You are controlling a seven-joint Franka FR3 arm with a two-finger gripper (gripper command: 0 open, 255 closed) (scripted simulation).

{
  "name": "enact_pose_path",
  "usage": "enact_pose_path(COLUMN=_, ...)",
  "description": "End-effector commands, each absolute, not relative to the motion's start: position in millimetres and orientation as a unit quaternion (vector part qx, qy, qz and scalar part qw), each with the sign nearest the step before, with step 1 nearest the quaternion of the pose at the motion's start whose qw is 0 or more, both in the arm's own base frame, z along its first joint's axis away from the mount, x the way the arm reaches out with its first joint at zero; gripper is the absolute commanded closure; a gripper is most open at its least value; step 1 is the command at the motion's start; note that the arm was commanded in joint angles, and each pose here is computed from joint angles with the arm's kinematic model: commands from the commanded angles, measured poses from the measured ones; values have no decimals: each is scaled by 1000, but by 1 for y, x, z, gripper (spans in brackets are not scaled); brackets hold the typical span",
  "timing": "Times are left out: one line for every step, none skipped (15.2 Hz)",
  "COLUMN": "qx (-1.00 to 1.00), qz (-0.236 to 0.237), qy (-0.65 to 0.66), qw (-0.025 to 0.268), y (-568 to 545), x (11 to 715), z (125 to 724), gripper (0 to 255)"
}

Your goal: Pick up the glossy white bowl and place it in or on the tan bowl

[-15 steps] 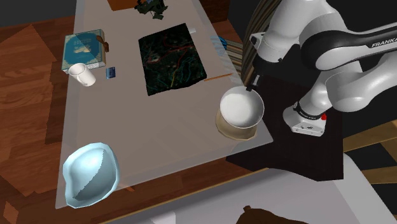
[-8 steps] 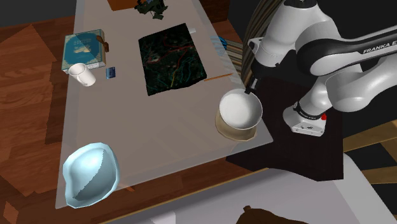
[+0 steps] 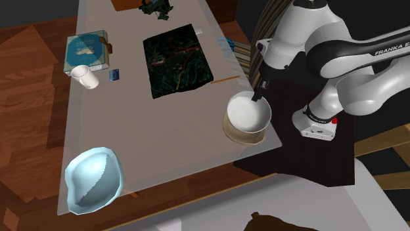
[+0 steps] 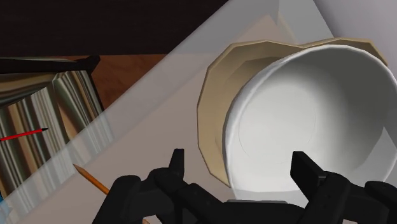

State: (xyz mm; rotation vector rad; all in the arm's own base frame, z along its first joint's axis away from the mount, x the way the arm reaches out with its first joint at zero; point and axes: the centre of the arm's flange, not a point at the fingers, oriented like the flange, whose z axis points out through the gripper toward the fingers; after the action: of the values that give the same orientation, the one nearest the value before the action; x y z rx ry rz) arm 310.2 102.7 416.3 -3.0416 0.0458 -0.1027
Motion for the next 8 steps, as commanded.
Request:
enact_pose_path(qx=-998, qz=-34, qy=15, qw=49, y=103, x=310, z=416, gripper=0)
enact_pose_path(qx=-998, qz=-34, qy=15, qw=49, y=101, x=309, z=429, gripper=0)
enact_pose_path(qx=-998, qz=-34, qy=15, qw=49, y=100, x=308, z=443, gripper=0)
enact_pose_path(qx=-998, qz=-34, qy=15, qw=49, y=99, x=307, z=456, gripper=0)
enact_pose_path(qx=-998, qz=-34, qy=15, qw=49, y=98, x=307, z=466, gripper=0)
enact_pose_path(qx=-998, qz=-34, qy=15, qw=49, y=98, x=307, z=466, gripper=0)
enact_pose_path(qx=-998, qz=-34, qy=15, qw=49, y=98, x=307, z=466, gripper=0)
enact_pose_path(qx=-998, qz=-34, qy=15, qw=49, y=98, x=307, z=466, gripper=0)
